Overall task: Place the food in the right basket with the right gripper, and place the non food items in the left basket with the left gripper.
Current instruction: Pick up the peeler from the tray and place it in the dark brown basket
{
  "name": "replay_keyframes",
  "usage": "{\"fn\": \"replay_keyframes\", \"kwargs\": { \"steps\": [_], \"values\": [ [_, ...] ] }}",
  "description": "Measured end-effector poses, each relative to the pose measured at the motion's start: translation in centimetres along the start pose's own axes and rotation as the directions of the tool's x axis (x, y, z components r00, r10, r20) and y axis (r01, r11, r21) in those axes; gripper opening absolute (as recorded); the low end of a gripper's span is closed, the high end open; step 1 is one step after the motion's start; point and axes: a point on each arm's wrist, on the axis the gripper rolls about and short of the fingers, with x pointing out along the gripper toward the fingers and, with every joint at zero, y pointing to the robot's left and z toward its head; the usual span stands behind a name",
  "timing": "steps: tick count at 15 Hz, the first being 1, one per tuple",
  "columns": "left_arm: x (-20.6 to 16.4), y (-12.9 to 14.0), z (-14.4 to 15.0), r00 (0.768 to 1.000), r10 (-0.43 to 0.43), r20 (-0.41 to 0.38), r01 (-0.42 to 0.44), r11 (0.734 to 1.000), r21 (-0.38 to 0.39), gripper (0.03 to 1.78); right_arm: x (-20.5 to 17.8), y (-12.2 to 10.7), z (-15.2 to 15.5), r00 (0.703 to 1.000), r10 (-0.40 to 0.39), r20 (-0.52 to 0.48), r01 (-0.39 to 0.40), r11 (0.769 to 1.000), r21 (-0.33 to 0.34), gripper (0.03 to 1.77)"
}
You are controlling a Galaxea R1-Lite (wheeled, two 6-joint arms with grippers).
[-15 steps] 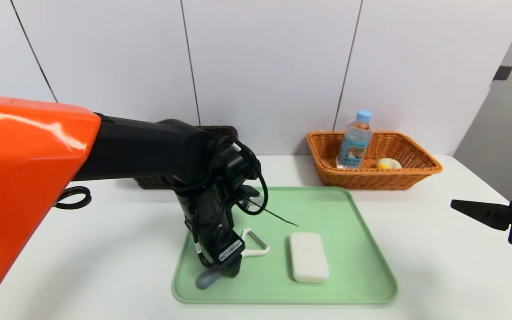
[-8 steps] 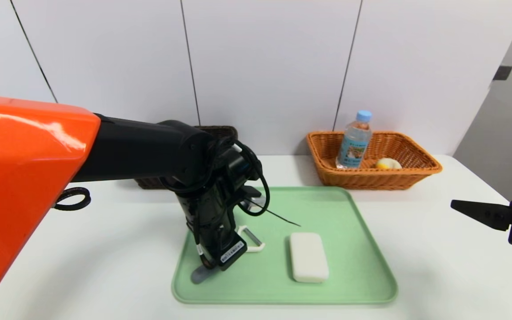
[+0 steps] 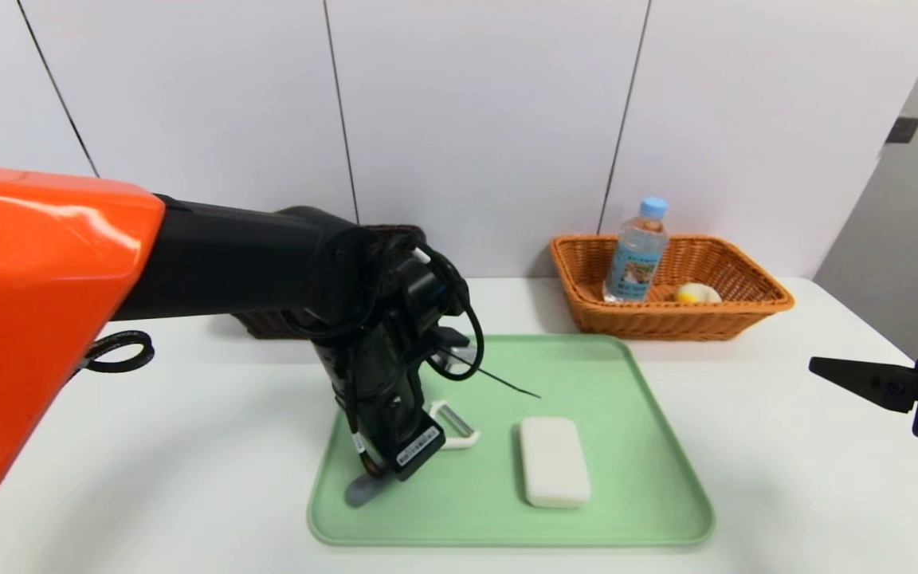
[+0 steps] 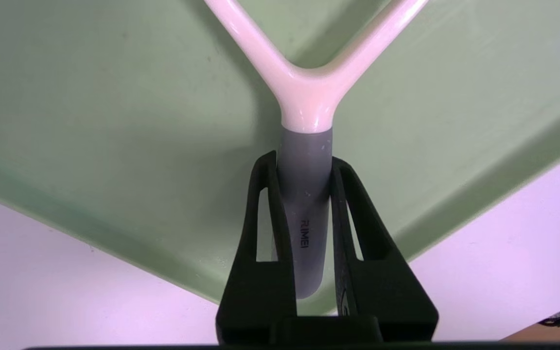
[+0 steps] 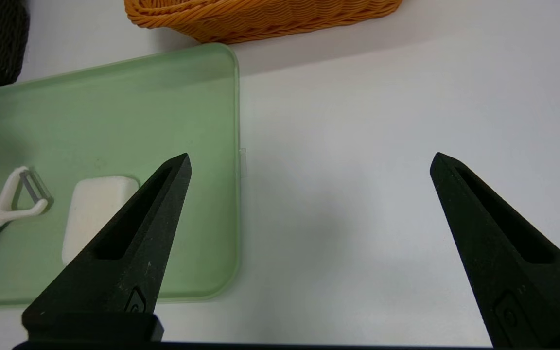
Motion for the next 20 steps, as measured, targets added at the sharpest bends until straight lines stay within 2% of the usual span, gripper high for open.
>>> {"fn": "replay_keyframes", "kwargs": {
  "steps": [3,6,8,9,12,13,16,18,20],
  "values": [
    [-3.0,-0.6,0.7,0.993,-0.032,0.111,0.032,0.999,0.007,0.26,-0.1,0.0,0.0,1.000,0.001,0.005,-0.001,1.000,0.001,1.70],
    [-7.2,-1.2,1.3,0.969,-0.039,0.244,0.041,0.999,-0.001,0.26,-0.1,-0.1,-0.3,1.000,-0.002,-0.001,0.002,1.000,0.000,1.70],
    [-10.2,-1.3,1.8,0.928,-0.018,0.372,0.043,0.997,-0.058,0.26,-0.2,-0.1,-0.3,1.000,-0.002,-0.002,0.002,1.000,0.000,1.70],
    [-11.5,-1.3,2.0,0.898,0.011,0.440,0.039,0.994,-0.105,0.26,-0.2,-0.1,-0.3,1.000,-0.002,-0.001,0.002,1.000,0.000,1.70],
    [-14.1,-0.1,2.1,0.813,0.150,0.562,-0.016,0.972,-0.236,0.26,-0.2,-0.1,-0.3,1.000,-0.002,0.000,0.002,1.000,0.000,1.70],
    [-14.9,0.5,1.9,0.787,0.176,0.591,-0.016,0.964,-0.266,0.26,-0.2,-0.1,-0.2,1.000,-0.002,0.002,0.002,1.000,0.001,1.70],
    [-16.0,2.7,1.2,0.755,0.240,0.611,-0.031,0.943,-0.333,0.26,-0.1,-0.1,-0.3,1.000,-0.004,0.000,0.004,1.000,-0.001,1.70],
    [-16.0,5.4,1.1,0.728,0.305,0.614,-0.046,0.915,-0.400,0.26,-0.1,-0.1,-0.3,1.000,-0.012,0.000,0.012,1.000,-0.006,1.70],
    [-15.1,8.1,1.4,0.715,0.356,0.602,-0.061,0.890,-0.453,0.26,0.0,-0.1,0.0,1.000,-0.013,0.004,0.013,1.000,-0.006,1.70]
  ]
}}
